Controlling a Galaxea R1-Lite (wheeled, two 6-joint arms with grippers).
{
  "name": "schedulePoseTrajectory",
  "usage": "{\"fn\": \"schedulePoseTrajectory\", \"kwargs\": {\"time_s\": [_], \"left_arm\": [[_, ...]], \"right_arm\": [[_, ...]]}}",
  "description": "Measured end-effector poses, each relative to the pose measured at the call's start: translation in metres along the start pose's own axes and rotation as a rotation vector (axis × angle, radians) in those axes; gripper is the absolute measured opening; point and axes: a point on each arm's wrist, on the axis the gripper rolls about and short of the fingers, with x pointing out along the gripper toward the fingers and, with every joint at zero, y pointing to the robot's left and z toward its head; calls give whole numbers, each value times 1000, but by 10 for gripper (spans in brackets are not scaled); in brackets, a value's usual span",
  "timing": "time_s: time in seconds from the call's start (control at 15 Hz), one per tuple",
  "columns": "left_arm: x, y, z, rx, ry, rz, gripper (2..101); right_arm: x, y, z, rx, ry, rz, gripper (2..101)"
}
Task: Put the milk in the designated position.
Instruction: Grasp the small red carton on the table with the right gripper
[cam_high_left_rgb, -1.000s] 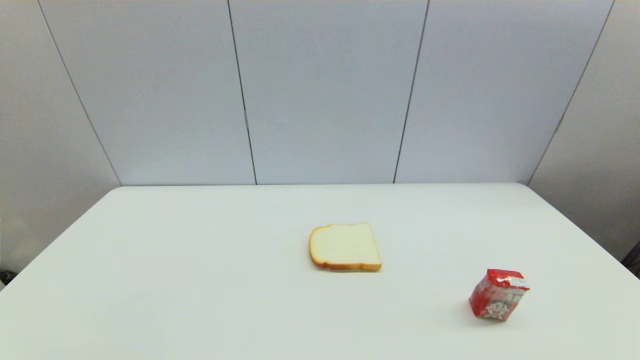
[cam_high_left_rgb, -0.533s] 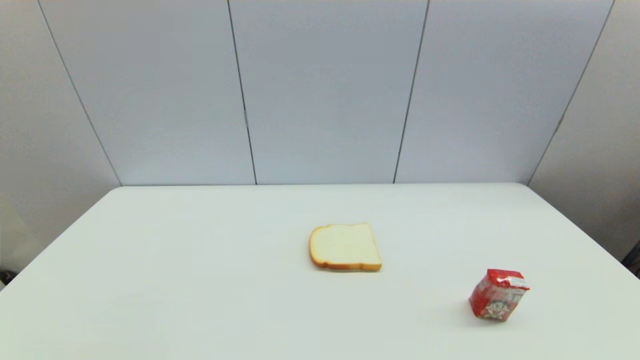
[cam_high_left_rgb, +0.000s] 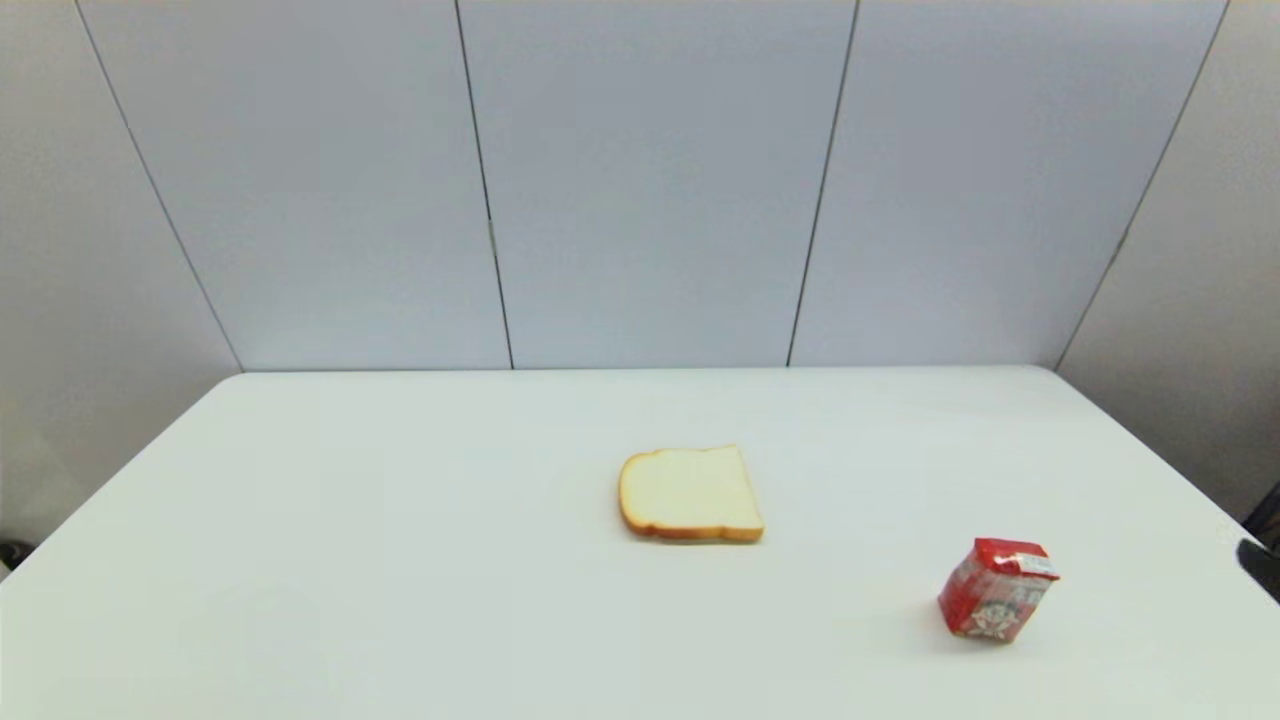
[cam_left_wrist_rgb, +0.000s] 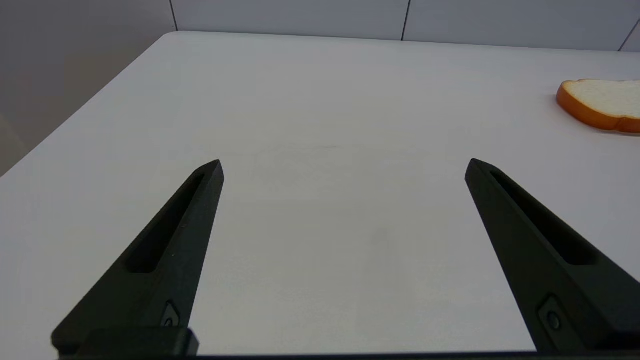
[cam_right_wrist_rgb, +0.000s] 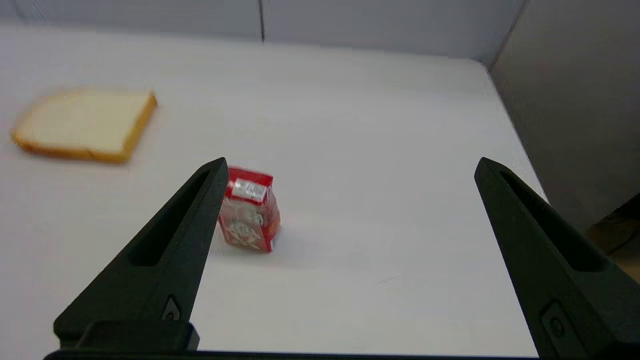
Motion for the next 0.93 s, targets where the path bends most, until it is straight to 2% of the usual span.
{"fn": "schedulePoseTrajectory", "kwargs": {"time_s": [0.07,0.33,0.53,0.67,0.93], "left_arm": [[0,0,0,0,0,0,978],[0,0,0,-1,0,0,978],[0,0,0,0,0,0,978],[0,0,0,0,0,0,978],[0,0,0,0,0,0,978]], "right_arm": [[11,1,-2,-41,24,40,973],[45,8,-22,-184,90,283,973],[56,10,-35,-271,129,397,973],[61,8,-39,-314,139,430,973],[68,6,-45,-314,185,436,973]]}}
